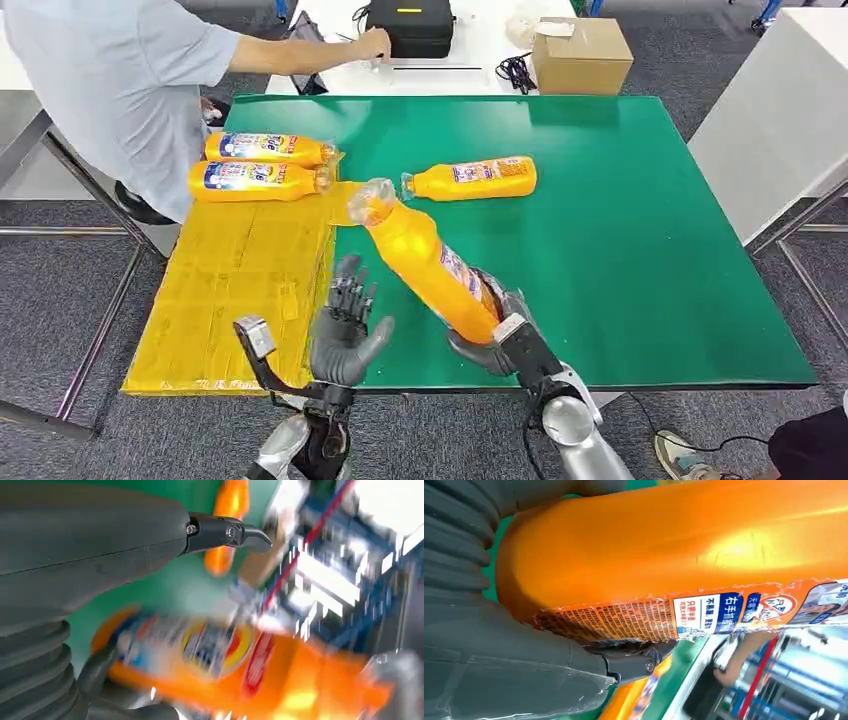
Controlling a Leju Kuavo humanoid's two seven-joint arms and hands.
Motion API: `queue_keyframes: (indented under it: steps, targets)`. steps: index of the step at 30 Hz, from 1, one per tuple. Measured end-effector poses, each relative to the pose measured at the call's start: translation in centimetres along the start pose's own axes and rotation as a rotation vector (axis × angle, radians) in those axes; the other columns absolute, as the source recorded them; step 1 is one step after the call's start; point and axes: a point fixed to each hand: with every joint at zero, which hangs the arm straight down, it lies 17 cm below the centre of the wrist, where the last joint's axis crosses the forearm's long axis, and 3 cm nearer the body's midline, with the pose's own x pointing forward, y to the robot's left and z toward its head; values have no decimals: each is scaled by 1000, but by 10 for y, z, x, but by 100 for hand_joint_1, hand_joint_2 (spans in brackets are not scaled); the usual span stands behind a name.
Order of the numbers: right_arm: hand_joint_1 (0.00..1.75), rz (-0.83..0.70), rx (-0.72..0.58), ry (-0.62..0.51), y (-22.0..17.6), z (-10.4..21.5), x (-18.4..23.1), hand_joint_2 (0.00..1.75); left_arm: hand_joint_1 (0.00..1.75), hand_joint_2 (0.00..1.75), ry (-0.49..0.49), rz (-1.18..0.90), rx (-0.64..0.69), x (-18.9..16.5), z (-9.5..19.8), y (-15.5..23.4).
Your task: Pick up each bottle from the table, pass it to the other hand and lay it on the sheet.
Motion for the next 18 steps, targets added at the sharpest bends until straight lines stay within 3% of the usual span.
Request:
queue_keyframes:
  steps: [4,8,18]
  targets:
    - [175,-45,133,-12,27,-2,-1,175,0,175,43,41,-209,-10,11,-40]
    - [175,-83,235,-42,39,7,-5,175,0,175,100,87,-331,-19,18,-50]
    - [175,-84,294,2,45,13,-24,175,0,175,125,44,-336,-33,17,-39]
